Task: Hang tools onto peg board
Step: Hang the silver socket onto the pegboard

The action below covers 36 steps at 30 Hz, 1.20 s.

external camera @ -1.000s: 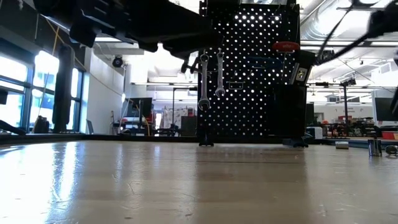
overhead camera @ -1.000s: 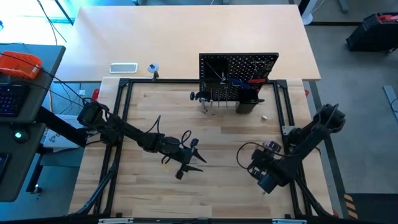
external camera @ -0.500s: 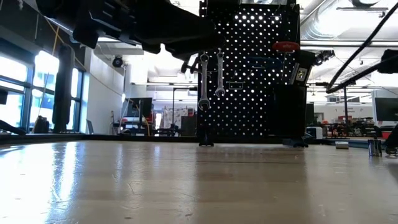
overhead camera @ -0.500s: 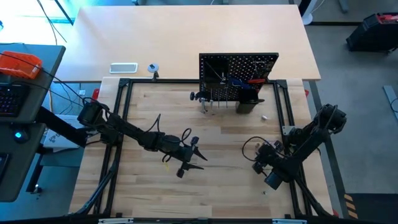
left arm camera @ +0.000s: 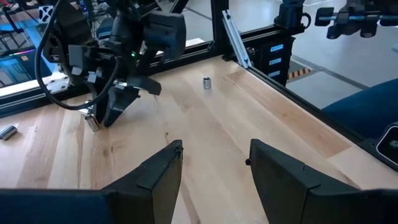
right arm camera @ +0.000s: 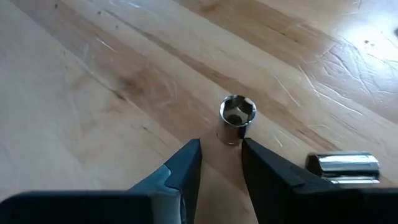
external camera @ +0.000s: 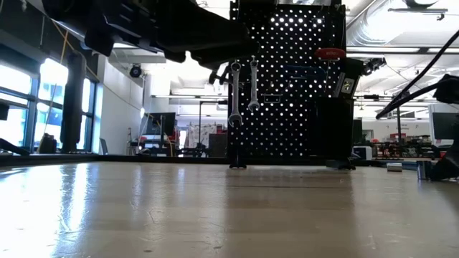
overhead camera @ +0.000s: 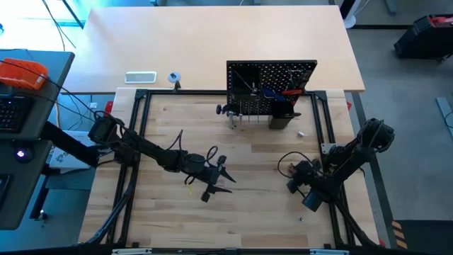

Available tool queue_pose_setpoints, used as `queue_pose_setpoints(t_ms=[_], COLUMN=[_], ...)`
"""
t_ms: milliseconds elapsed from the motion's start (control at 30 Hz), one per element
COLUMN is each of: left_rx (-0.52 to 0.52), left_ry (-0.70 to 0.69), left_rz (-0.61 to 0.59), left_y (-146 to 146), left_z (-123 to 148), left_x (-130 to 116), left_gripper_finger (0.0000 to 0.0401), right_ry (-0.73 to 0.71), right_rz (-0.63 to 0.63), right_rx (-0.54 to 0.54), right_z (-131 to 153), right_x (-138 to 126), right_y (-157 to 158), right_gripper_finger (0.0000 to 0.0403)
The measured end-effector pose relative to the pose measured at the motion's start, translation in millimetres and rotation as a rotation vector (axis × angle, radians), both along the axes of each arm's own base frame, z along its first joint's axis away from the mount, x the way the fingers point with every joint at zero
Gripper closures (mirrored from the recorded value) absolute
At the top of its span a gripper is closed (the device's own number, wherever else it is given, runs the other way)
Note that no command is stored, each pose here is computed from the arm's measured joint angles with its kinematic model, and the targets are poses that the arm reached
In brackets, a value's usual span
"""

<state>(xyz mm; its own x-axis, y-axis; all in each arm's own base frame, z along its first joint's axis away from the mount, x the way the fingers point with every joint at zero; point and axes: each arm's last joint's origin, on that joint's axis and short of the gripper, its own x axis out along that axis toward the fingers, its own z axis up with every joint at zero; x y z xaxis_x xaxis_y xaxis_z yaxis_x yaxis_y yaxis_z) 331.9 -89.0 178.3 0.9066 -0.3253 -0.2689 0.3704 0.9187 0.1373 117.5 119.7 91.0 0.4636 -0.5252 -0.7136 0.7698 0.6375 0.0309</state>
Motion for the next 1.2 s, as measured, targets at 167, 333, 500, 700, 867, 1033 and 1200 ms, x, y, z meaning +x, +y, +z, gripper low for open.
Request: queue_pose_setpoints(t_ms=[167,333,500,700,867,1033,1200], left_rx=[0.001,0.001,0.001,0.0,-0.002,-0.005,-0.005], left_ry=[0.0,0.0,0.0,-0.002,-0.01,-0.021,-0.022], left_rz=[0.0,0.0,0.0,0.0,0.0,0.0,0.0], left_y=[0.1,0.1,0.1,0.0,0.0,-0.1,-0.1], left_z=[0.0,0.0,0.0,0.1,0.9,2.0,2.1], left_x=[0.0,0.0,0.0,0.1,0.3,0.5,0.6], left_gripper_finger=[0.0222,0.0222,0.0222,0.0222,0.0222,0.0222,0.0222], right_ry=[-0.043,-0.079,-0.08,-0.079,-0.07,-0.037,-0.049], right_rz=[-0.015,-0.012,-0.027,-0.066,-0.084,-0.064,-0.057], right_rx=[-0.002,-0.053,-0.066,-0.071,-0.072,-0.062,-0.055], right_z=[-3.3,-2.4,-2.1,-2.0,-2.4,-3.3,-3.1], right_x=[-2.1,-0.9,1.0,5.3,12.0,20.4,22.6], right_y=[-3.7,-6.9,-9.8,-14.8,-18.9,-21.0,-19.8], right_gripper_finger=[0.0288,0.0288,0.0288,0.0288,0.0301,0.0351,0.0351])
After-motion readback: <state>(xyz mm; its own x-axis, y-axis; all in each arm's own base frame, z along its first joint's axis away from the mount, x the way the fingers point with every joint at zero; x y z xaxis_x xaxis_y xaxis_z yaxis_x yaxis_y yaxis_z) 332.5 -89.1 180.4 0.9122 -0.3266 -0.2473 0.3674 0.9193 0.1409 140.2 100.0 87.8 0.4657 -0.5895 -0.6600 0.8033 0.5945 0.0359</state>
